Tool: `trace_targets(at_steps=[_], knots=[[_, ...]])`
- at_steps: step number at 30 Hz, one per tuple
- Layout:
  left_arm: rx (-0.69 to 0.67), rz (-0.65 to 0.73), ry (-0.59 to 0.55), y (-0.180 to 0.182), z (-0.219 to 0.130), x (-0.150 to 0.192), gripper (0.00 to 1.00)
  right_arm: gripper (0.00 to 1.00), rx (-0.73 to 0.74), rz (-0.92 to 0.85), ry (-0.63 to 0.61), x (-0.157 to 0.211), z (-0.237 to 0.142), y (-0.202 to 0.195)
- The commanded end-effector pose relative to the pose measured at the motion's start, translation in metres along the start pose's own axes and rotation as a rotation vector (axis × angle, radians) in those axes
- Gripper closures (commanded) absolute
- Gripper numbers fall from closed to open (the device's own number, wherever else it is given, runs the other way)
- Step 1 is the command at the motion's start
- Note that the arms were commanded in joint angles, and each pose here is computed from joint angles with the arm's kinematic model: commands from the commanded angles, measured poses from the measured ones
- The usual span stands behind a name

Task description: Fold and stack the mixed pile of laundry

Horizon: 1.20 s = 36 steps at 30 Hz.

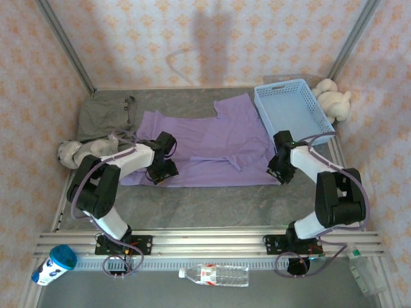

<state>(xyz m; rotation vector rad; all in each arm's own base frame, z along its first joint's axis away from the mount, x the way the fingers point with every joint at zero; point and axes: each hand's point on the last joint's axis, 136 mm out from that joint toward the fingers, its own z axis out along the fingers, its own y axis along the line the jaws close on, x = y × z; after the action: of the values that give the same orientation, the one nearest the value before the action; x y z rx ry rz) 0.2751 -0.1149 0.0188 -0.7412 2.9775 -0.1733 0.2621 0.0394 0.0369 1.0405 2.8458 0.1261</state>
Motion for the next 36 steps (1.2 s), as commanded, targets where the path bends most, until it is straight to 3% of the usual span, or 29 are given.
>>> trace_targets(at_steps=[1,9,19,21,25,28,32,35,36], knots=[[-0.063,-0.026,0.004,0.014,-0.005,0.002,0.44,0.58,-0.080,-0.081,-0.005,0.004,-0.027,0.024],[-0.057,-0.048,0.003,0.011,0.006,0.000,0.43,0.49,-0.253,-0.124,0.037,0.040,-0.029,0.101],[-0.071,-0.053,0.007,0.022,0.011,0.008,0.43,0.52,-0.263,-0.121,0.057,0.038,0.004,0.153],[-0.068,-0.053,0.005,0.023,0.011,0.009,0.42,0.58,-0.258,-0.120,0.050,0.035,0.006,0.157],[-0.066,-0.057,0.008,0.025,0.012,0.011,0.42,0.87,-0.257,-0.123,0.043,0.030,0.005,0.164],[-0.067,-0.061,0.008,0.026,0.013,0.012,0.42,1.00,-0.258,-0.134,0.027,0.026,-0.001,0.167],[-0.070,-0.063,0.002,0.029,0.012,0.013,0.43,0.98,-0.245,-0.174,0.022,0.027,-0.012,0.165],[-0.069,-0.069,-0.006,0.031,0.012,0.014,0.42,0.66,-0.222,-0.194,0.049,0.036,-0.011,0.153],[-0.069,-0.071,-0.006,0.032,0.012,0.014,0.42,0.61,-0.224,-0.201,0.063,0.041,-0.009,0.151]])
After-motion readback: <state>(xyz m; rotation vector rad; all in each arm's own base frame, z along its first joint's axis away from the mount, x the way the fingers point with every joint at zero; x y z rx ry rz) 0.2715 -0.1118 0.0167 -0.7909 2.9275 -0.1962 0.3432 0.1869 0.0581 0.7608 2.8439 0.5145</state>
